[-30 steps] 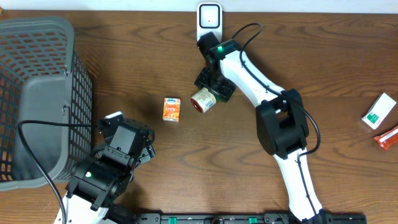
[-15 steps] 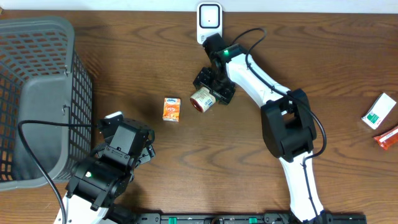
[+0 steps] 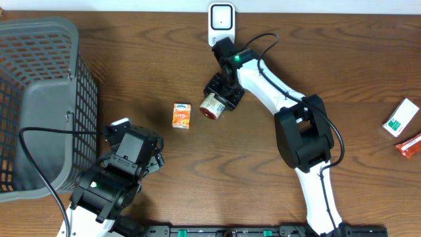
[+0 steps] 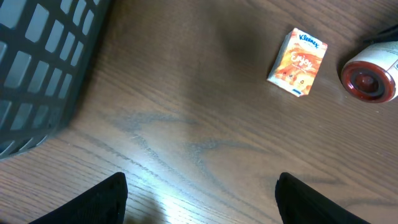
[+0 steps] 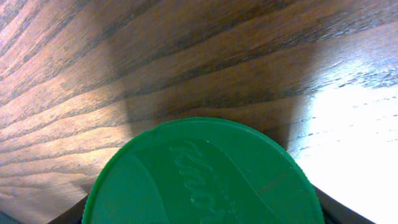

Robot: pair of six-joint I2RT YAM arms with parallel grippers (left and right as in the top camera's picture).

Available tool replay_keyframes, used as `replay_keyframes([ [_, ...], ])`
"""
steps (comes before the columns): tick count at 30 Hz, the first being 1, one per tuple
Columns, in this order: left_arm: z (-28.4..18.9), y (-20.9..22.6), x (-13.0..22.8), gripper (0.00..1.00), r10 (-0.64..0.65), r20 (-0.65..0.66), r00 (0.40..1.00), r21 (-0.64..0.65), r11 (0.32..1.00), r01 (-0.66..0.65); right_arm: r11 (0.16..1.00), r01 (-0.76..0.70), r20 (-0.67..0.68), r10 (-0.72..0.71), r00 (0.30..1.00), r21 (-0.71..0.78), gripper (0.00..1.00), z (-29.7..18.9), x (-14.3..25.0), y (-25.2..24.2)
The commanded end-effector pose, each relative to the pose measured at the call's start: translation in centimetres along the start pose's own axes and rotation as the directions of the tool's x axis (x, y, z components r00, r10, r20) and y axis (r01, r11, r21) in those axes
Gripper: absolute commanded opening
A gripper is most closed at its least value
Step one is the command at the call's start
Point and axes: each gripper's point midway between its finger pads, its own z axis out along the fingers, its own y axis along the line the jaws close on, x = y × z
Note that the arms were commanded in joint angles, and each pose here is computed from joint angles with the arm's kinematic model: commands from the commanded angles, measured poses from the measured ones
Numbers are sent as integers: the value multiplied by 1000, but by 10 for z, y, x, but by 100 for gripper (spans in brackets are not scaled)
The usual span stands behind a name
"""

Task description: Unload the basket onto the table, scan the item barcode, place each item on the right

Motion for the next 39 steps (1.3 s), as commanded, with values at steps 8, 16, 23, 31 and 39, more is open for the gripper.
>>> replay_keyframes([
  [8,0,3,-1,77,9,10,1000,-17,1000,-9,976,131,19,-136,991,171,53,42,-9,-44],
  [16,0,3,-1,77,9,10,1000,-17,1000,-9,932,203,25,-220,975,299,52,30,-14,-70],
  [23,0,3,-1,77,9,10,1000,-17,1000,-9,879,295,207,-390,897,375,53,-26,-44,-56],
  [31,0,3,-1,77,9,10,1000,-17,1000,-9,843,377,320,-505,802,383,52,-40,-55,-28],
  [39,0,3,-1,77,9,10,1000,-17,1000,-9,803,460,338,-583,739,378,51,-30,-25,1],
])
